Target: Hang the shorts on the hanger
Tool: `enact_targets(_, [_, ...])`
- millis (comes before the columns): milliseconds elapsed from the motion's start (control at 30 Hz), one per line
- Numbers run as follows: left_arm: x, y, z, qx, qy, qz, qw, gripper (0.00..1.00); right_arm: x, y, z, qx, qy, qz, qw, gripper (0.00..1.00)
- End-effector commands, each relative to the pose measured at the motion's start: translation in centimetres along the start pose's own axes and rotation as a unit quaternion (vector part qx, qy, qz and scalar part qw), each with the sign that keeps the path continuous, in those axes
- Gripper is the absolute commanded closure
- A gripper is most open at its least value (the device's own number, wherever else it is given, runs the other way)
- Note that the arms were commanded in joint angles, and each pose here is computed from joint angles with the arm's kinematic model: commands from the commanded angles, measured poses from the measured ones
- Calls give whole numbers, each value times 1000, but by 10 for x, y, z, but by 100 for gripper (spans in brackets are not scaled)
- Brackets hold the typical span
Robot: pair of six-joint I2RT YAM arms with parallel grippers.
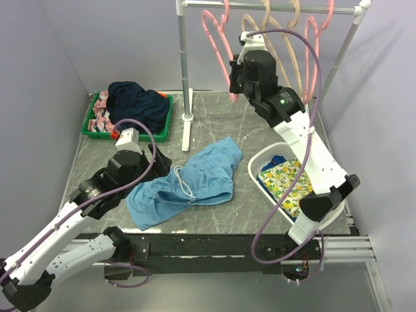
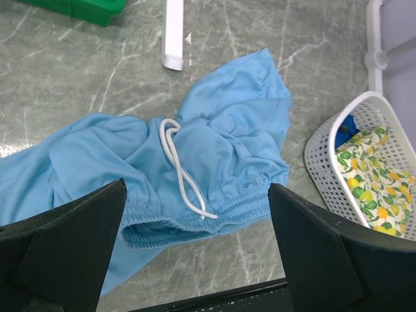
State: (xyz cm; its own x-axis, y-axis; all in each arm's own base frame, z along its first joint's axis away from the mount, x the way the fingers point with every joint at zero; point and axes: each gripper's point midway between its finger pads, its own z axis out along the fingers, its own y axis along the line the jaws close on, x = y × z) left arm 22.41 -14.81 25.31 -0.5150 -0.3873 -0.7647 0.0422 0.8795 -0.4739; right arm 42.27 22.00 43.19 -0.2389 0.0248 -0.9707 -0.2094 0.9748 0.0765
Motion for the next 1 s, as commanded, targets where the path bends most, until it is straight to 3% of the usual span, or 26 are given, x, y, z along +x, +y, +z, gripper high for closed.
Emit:
enact_targets(0, [8, 12, 13, -31, -2, -26, 999, 7, -40, 0, -47, -23, -63, 43, 997, 100])
enact_targets(200, [46, 42, 23, -78, 22, -73, 994, 21, -4, 11, -90, -57, -26, 53, 997, 100])
enact_targets(233, [51, 46, 23, -83, 26, -79, 993, 24, 24, 22, -93, -69, 3, 49, 996, 100])
enact_targets(300, [65, 61, 22, -100, 28, -104, 989, 34, 37, 28, -126, -103, 9, 56, 993, 100])
enact_targets(400, [79, 80, 22, -112, 14, -137, 984, 43, 109, 38, -165, -142, 75, 58, 985, 100])
enact_targets(433, [80, 81, 20, -104, 5, -147, 984, 45, 112, 32, -186, -155, 72, 72, 983, 100])
enact_targets(567, [95, 81, 31, -77, 7, -156, 985, 48, 180, 26, -234, -205, 159, 80, 963, 100])
enact_targets(667, [103, 81, 39, -83, 21, -151, 985, 50, 203, 12, -259, -223, 187, 88, 953, 100])
enact_targets(967, [107, 84, 45, -103, 33, -136, 985, 52, 219, -15, -314, -259, 236, 91, 932, 100])
